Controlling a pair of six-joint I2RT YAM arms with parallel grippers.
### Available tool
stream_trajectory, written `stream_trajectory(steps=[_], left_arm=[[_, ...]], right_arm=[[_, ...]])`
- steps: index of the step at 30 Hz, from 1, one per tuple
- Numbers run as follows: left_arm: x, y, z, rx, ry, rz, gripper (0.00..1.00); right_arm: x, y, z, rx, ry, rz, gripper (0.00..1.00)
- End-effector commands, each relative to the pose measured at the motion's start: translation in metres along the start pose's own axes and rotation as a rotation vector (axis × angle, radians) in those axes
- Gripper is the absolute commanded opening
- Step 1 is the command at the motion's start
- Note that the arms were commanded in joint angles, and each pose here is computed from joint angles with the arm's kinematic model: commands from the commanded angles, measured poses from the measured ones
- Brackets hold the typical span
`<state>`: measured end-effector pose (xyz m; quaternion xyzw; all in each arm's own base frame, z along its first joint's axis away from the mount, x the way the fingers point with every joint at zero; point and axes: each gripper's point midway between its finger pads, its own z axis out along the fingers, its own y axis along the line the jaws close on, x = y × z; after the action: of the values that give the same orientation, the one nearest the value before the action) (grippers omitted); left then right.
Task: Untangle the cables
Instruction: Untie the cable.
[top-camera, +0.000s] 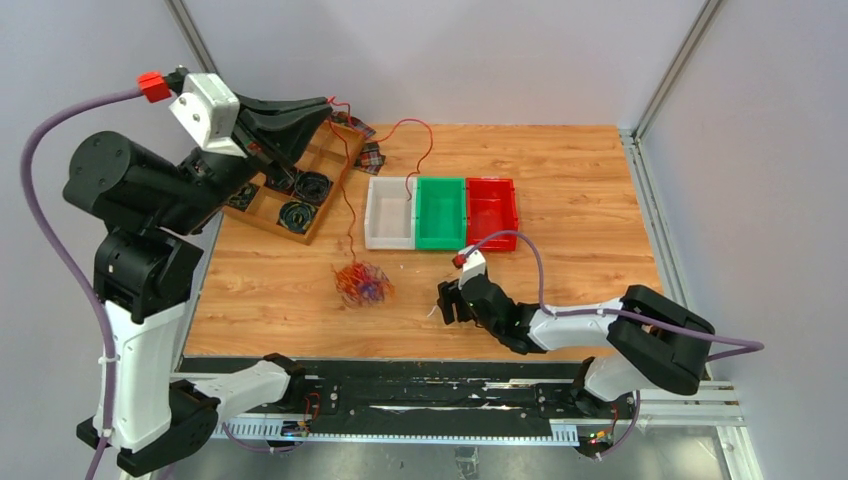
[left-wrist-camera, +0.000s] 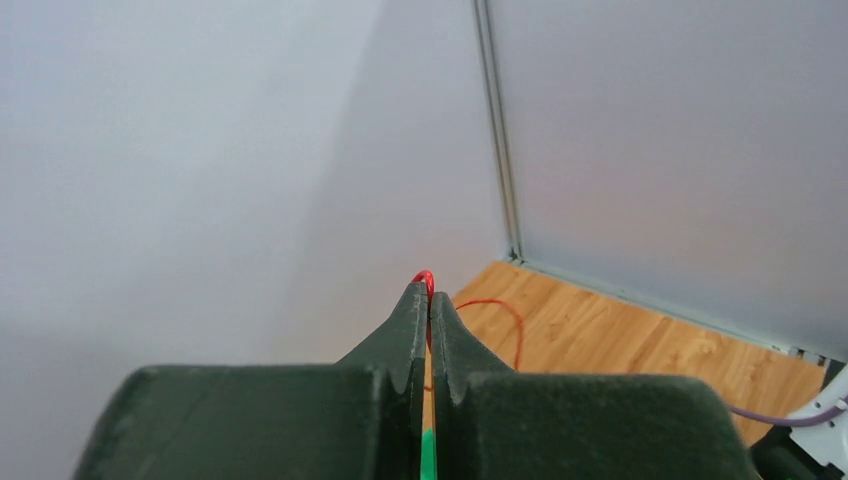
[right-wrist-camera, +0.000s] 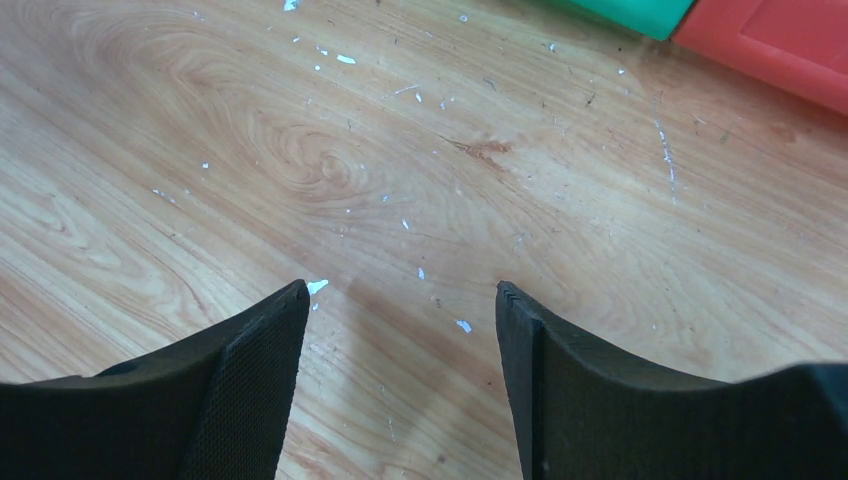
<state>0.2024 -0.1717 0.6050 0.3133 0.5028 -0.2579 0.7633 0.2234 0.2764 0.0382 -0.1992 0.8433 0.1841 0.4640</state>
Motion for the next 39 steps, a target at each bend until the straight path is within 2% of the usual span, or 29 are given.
stream_trajectory(steps=[1, 10, 16, 21, 30, 39], left_arm=[[-0.019, 0.003, 0.002, -0.009, -0.057, 0.035, 0.0], [0.012, -0.008, -0.006, 0.014, 0.0, -0.014, 0.0], [0.023, -0.018, -0.006, 0.061, 0.021, -0.069, 0.0], [0.028, -0.031, -0.005, 0.13, 0.025, -0.111, 0.01], [0.022, -0.049, -0.009, 0.22, 0.02, -0.157, 0.0], [-0.002, -0.057, -0.011, 0.265, -0.033, -0.188, 0.0]], right_arm=[[-0.018, -0.009, -0.007, 0.034, -0.053, 0.021, 0.68], [-0.149, 0.055, -0.067, -0.233, -0.301, -0.062, 0.71], [-0.194, 0.104, -0.085, -0.425, -0.361, -0.12, 0.72], [-0.198, 0.135, -0.08, -0.523, -0.349, -0.146, 0.72], [-0.183, 0.132, -0.044, -0.451, -0.312, -0.118, 0.7], [-0.118, 0.13, -0.001, -0.426, -0.153, -0.089, 0.47]])
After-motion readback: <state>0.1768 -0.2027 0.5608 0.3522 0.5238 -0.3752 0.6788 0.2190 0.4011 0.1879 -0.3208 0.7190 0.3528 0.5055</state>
